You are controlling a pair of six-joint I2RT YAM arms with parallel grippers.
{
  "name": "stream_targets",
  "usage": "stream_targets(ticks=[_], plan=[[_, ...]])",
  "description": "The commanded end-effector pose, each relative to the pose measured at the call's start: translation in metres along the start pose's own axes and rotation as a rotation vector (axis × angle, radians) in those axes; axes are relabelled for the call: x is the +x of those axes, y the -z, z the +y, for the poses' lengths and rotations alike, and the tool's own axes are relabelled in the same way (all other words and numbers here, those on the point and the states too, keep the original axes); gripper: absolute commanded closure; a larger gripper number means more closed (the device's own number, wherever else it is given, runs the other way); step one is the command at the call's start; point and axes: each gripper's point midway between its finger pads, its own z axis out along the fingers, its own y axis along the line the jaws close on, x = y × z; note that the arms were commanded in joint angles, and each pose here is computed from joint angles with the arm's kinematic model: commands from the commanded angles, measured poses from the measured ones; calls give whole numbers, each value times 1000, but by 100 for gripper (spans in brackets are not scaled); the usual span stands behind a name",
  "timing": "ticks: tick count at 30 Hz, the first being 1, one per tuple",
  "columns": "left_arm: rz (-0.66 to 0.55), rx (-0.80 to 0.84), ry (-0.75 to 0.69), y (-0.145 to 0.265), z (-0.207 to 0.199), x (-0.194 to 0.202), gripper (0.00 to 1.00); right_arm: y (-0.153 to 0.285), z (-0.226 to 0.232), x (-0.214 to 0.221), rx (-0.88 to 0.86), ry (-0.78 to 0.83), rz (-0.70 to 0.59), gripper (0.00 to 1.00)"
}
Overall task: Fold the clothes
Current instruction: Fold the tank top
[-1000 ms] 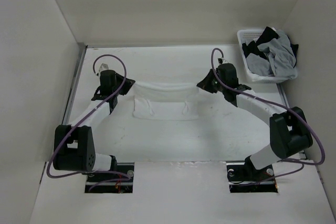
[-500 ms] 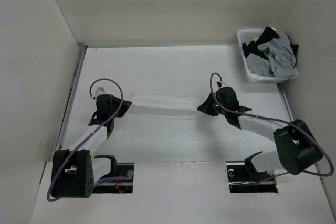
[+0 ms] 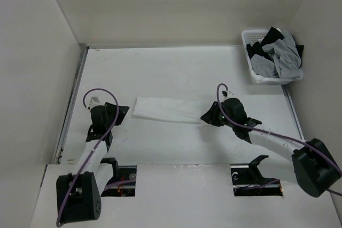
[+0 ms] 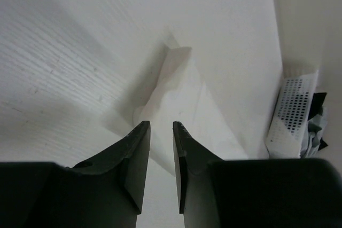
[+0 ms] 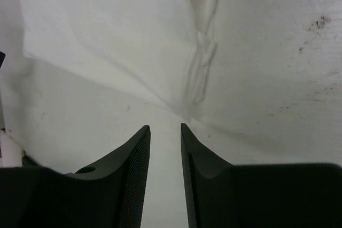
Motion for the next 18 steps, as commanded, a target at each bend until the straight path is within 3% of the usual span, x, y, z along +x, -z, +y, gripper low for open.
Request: stream_targets(ticks=[1, 6, 9, 18], plan=[[-34, 124, -24, 13, -40, -10, 79, 15, 25, -30, -46, 54, -95, 67], [6, 200, -91, 11, -91, 16, 79, -3, 58, -47, -103, 100, -85, 89], [36, 206, -131, -5, -104, 35, 78, -26, 66, -47, -127, 82, -57, 94], [110, 63, -86, -42, -26, 57, 79, -45, 15, -11, -28, -16, 8, 95]])
